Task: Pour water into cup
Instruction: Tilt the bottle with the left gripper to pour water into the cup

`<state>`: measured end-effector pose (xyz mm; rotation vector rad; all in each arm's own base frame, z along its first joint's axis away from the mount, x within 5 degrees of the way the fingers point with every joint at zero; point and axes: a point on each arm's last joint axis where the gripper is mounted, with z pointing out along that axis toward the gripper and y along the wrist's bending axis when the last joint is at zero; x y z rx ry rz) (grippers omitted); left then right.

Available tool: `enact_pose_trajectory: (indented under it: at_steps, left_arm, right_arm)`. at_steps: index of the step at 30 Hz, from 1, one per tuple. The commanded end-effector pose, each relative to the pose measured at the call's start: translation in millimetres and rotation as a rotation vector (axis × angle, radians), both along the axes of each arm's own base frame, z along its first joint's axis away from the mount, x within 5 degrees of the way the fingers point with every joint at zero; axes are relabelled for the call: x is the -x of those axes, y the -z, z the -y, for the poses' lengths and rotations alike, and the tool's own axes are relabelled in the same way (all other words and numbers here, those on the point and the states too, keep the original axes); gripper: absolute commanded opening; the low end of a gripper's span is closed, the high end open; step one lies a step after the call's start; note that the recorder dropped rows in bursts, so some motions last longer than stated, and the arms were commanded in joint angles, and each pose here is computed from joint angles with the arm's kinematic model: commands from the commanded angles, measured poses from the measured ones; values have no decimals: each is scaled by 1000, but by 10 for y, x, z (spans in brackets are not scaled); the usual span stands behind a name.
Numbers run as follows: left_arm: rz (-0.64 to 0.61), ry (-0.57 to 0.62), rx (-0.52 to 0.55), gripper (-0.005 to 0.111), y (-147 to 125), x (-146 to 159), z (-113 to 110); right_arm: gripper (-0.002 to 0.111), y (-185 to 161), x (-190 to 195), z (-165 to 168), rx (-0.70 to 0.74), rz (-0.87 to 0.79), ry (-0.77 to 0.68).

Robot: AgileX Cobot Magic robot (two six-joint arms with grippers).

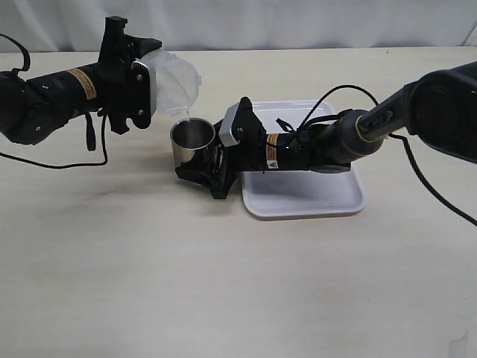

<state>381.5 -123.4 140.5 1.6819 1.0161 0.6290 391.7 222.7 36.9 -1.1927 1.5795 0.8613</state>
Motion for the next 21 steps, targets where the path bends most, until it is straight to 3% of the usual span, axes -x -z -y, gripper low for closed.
enact_pose_trajectory:
  at_steps: [1,21]
  left_arm:
    - [67,14,45,0,-128,-15,51]
    - [138,35,21,0,-215,-69,71]
  right_arm:
    - [4,60,13,11,41,-10,-8]
    - [4,60,13,11,41,-11,-7]
